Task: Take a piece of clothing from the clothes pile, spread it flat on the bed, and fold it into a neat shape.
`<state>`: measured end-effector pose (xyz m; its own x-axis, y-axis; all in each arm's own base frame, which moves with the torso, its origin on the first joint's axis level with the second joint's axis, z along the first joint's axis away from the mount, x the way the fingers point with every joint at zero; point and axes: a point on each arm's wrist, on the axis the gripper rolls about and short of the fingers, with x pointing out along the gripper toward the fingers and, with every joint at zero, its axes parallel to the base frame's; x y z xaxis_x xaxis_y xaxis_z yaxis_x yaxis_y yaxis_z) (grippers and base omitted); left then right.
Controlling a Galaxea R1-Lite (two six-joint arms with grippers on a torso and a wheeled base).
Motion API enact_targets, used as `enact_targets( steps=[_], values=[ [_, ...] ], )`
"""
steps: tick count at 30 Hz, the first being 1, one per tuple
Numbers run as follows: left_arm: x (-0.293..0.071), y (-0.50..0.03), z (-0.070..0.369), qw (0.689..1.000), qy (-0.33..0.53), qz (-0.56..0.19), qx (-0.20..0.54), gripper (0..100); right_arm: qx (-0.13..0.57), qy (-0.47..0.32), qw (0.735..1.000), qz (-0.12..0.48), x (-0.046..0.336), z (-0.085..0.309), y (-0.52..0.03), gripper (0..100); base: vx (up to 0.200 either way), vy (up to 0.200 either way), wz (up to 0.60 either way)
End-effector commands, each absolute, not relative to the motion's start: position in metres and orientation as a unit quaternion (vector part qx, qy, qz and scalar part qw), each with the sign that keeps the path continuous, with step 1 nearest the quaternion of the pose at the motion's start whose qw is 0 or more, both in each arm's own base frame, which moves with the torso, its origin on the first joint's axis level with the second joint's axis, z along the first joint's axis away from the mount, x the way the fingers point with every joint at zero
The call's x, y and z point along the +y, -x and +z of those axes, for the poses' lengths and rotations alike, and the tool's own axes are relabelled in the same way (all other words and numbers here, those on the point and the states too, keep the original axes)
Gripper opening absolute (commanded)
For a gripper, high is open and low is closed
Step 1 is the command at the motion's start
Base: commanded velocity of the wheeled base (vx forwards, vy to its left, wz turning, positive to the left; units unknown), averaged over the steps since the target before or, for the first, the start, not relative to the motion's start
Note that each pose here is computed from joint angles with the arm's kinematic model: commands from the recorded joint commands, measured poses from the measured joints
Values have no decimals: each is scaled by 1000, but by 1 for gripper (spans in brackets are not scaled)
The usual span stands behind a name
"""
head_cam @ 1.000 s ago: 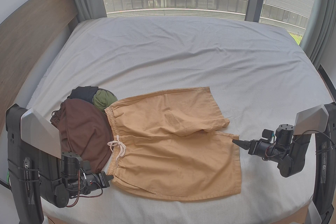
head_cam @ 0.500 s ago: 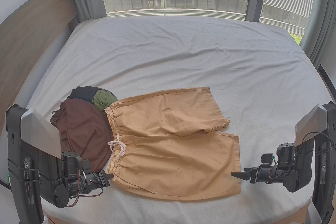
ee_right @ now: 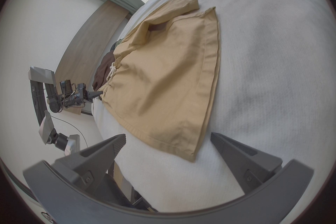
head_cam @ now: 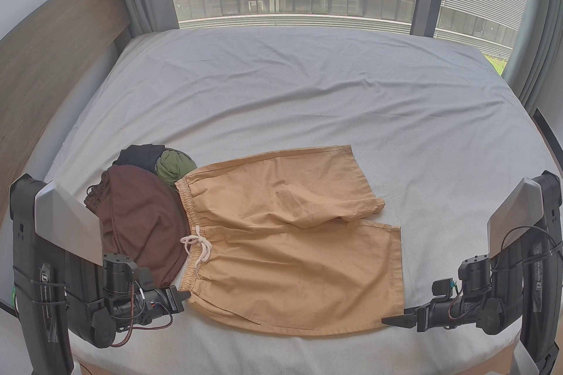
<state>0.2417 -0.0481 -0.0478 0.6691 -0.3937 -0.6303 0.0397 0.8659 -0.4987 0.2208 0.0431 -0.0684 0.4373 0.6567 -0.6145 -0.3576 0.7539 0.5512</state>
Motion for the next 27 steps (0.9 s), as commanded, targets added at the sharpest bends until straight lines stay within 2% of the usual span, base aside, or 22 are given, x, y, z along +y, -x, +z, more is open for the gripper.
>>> enact_targets(
  steps=[1,18,19,27],
  values=[
    [-48,-242,-48,885,228,-123,387,0,444,-169,822,313,48,-69,-216,100,0,0,0],
    [-49,-242,-48,885,227,-124,387,0,440,-169,822,319,50,-70,-218,100,0,0,0],
    [-49,-242,-48,885,227,-124,387,0,440,-170,822,319,50,-70,-219,0,0,0,0],
    [-49,-242,-48,885,227,-124,387,0,439,-171,824,315,48,-70,-219,0,0,0,0]
  ],
)
